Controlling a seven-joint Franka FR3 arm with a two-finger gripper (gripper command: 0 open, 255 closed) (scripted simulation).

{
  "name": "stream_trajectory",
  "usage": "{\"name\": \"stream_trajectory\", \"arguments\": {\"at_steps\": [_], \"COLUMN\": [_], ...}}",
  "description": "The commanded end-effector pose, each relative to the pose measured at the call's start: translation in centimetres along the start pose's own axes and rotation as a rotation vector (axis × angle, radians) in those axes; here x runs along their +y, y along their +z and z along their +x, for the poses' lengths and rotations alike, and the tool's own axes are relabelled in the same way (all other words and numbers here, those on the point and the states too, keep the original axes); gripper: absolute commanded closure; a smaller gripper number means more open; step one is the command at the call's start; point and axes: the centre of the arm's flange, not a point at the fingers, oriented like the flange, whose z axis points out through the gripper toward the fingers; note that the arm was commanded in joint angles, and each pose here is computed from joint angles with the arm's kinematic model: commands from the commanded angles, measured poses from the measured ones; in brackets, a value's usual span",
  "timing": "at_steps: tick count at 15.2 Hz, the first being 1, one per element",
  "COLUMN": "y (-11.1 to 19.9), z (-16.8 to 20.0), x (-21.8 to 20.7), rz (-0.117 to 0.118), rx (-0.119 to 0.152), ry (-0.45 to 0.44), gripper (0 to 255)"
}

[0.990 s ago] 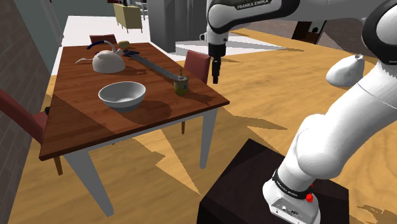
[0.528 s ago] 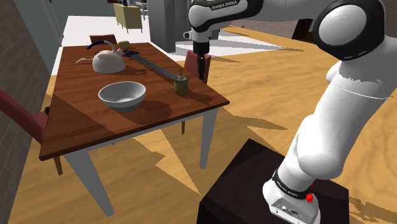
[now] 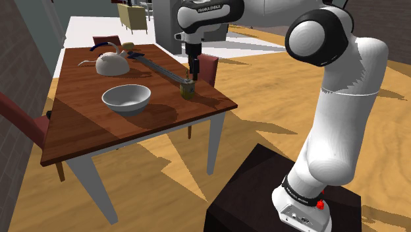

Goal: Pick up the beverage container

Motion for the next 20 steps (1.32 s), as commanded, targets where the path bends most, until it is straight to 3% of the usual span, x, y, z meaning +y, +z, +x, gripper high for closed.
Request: {"name": "stream_trajectory", "arguments": {"at_steps": [1, 7, 8, 17, 20], "y": [1.1, 3.5, 3.5, 3.5, 1.9], "z": [0.0, 0.1, 0.1, 0.1, 0.0], "x": [0.2, 0.2, 0.3, 0.2, 0.2], "rz": [0.0, 0.0, 0.0, 0.0, 0.0], "rx": [0.002, 0.002, 0.001, 0.002, 0.002], "ry": [-0.005, -0.005, -0.005, -0.005, -0.005], "gripper": [0, 0, 255, 255, 255]}}
